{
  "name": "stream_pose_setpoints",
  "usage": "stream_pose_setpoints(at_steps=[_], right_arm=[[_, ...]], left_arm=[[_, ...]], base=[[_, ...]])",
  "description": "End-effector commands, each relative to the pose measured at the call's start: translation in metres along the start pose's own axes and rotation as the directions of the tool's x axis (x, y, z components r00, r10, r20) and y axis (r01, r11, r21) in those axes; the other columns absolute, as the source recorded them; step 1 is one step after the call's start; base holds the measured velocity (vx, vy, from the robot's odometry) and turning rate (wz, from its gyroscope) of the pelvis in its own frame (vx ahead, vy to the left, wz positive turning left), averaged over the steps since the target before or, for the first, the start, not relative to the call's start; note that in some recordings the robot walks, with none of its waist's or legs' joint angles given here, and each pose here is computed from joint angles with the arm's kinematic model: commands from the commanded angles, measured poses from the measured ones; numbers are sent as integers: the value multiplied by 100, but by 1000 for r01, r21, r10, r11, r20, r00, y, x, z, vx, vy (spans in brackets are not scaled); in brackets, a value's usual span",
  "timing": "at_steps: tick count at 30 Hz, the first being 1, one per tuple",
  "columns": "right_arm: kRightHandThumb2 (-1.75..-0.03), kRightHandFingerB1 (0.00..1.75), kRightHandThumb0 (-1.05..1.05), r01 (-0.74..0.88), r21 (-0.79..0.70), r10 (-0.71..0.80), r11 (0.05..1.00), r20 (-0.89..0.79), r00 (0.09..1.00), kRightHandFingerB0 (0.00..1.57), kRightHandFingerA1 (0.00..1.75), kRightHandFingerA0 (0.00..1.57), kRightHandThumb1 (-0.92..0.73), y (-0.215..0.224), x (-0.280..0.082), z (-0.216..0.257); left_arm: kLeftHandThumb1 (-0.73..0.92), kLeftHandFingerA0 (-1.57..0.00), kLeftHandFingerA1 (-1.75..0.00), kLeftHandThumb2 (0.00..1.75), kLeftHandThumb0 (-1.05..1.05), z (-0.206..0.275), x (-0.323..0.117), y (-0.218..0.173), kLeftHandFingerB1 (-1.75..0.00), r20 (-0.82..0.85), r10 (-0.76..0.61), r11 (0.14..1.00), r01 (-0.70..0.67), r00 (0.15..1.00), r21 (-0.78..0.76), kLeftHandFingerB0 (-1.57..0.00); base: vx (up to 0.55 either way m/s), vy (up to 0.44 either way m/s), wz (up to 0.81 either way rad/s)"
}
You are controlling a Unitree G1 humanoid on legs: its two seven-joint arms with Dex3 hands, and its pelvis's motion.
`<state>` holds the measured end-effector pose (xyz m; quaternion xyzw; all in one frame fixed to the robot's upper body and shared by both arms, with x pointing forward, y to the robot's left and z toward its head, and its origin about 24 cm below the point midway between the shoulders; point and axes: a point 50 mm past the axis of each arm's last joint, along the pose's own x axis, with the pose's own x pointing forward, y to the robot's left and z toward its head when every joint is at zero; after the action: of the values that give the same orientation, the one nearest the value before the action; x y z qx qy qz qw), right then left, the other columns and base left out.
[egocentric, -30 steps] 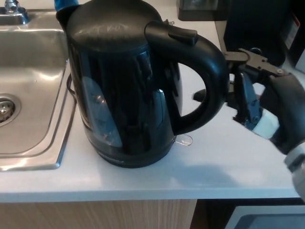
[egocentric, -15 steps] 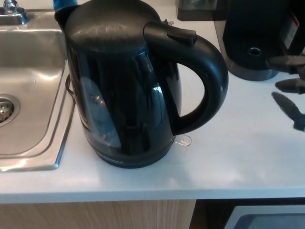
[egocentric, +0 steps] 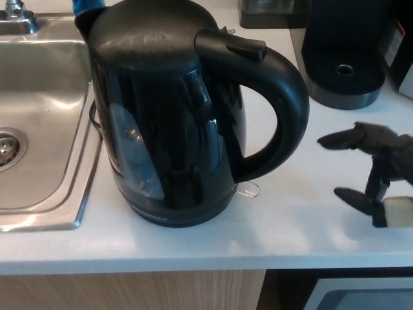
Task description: Pick up a kettle using the right hand on left side of the counter and then walk right towards the kettl base and turn on the kettle
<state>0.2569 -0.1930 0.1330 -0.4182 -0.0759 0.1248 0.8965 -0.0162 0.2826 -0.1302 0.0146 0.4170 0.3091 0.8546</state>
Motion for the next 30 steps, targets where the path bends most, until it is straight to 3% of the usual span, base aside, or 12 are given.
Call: stream_pose_setpoints(at_steps=[1, 2, 10, 30], right_arm=[[-76, 43, -7, 51, -403, 65, 914, 270, 961, 47, 169, 100, -51, 20, 2, 5], [-83, 43, -13, 45, -417, 72, 908, 259, 963, 40, 168, 95, -53, 28, 5, 0], [-87, 43, -14, 40, -374, 68, 927, 273, 960, 38, 172, 94, -50, 49, 11, -2], [-85, 45, -14, 75, -373, 84, 925, 391, 916, 35, 169, 96, -58, 71, 28, 9]], left_arm=[[54, -99, -107, 122, 33, 1, -2, 11, -94, 18, 21, 1000, -21, 1000, 10, -87], [54, -95, -106, 121, 31, 2, -1, 10, -93, 9, 24, 1000, -24, 1000, 5, -84], [54, -99, -110, 124, 31, 6, 2, 8, -97, 24, 17, 1000, -17, 1000, -1, -87], [55, -97, -107, 121, 33, 8, 5, 8, -96, 22, 16, 1000, -17, 1000, 12, -87]], base=[[0, 0, 0], [0, 0, 0], [0, 0, 0], [-1, 1, 1]])
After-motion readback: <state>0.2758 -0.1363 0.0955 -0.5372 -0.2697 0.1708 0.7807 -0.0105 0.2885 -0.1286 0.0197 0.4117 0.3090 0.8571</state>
